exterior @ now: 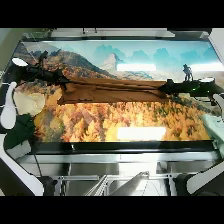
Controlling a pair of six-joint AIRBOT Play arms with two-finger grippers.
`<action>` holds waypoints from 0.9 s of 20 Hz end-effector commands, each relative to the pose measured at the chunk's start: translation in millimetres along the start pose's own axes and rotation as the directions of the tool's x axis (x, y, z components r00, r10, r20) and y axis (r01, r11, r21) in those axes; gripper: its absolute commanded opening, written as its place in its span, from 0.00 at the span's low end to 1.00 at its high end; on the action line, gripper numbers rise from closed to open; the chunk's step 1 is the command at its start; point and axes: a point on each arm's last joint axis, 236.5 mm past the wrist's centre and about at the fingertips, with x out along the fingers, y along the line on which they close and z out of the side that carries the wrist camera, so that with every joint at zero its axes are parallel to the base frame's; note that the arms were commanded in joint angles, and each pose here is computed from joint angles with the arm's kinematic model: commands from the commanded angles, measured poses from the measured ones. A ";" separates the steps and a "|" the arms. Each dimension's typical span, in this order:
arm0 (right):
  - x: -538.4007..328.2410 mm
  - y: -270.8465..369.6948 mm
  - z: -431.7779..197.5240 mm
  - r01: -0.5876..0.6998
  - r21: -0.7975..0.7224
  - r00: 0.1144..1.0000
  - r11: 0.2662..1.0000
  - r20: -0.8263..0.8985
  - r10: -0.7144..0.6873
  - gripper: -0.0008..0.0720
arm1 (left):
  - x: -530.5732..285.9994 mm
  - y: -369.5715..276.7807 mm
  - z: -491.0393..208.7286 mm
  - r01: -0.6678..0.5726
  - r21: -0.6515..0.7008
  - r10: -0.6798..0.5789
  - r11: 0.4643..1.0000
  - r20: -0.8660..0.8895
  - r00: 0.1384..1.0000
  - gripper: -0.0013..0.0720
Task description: Fold the shirts.
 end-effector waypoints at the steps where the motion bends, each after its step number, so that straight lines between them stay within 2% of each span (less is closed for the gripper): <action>1: 6.1 -6.2 4.6 0.020 -0.028 1.000 0.999 0.017 -0.020 0.04 | 21.7 5.9 10.8 -0.009 0.030 0.010 1.000 -0.011 1.000 0.04; 2: 5.8 -5.8 4.9 0.020 -0.033 1.000 0.999 0.018 -0.019 0.04 | 23.0 2.3 15.4 -0.012 0.049 0.012 0.999 0.002 1.000 0.05; 3: 3.7 -4.7 6.0 0.015 -0.038 1.000 0.999 0.017 -0.015 0.16 | 21.5 -0.3 20.4 -0.018 0.056 0.017 0.998 0.021 1.000 0.14; 4: -0.6 -1.9 8.0 0.004 -0.046 1.000 0.999 0.012 -0.004 0.47 | 17.9 -2.5 22.7 -0.023 0.059 0.021 0.998 0.034 0.999 0.50; 5: -7.5 3.3 9.4 -0.019 -0.053 1.000 0.998 0.000 0.019 0.65 | 12.7 -3.6 24.2 -0.029 0.059 0.026 0.998 0.045 0.999 0.80; 6: -15.6 10.0 8.9 -0.050 -0.058 0.999 0.997 -0.020 0.049 0.74 | 6.0 -4.3 25.6 -0.028 0.056 0.025 0.998 0.054 0.998 0.98; 8: -30.1 18.0 8.2 -0.089 -0.061 0.995 0.994 -0.045 0.086 0.74 | -9.1 -4.0 26.7 -0.030 0.053 0.026 0.998 0.062 0.998 0.98; 11: -55.8 6.1 31.6 -0.065 -0.067 0.997 0.996 0.024 0.067 0.75 | -38.6 -1.2 38.1 -0.045 0.046 0.039 0.998 0.118 0.992 0.98; 12: -62.9 -4.3 39.2 -0.040 -0.060 0.998 0.997 0.054 0.043 0.79 | -47.0 -2.1 40.7 -0.042 0.028 0.038 0.999 0.132 0.990 0.98; 13: -65.8 -13.7 44.2 -0.023 -0.038 0.997 0.999 0.078 0.026 0.89 | -53.4 -4.9 42.4 -0.034 0.019 0.031 0.999 0.142 0.989 0.98; 18: -33.8 -43.9 26.5 -0.022 0.128 0.999 0.992 0.030 0.018 0.89 | -57.5 -63.0 48.6 0.155 0.025 -0.157 0.988 0.165 0.974 0.95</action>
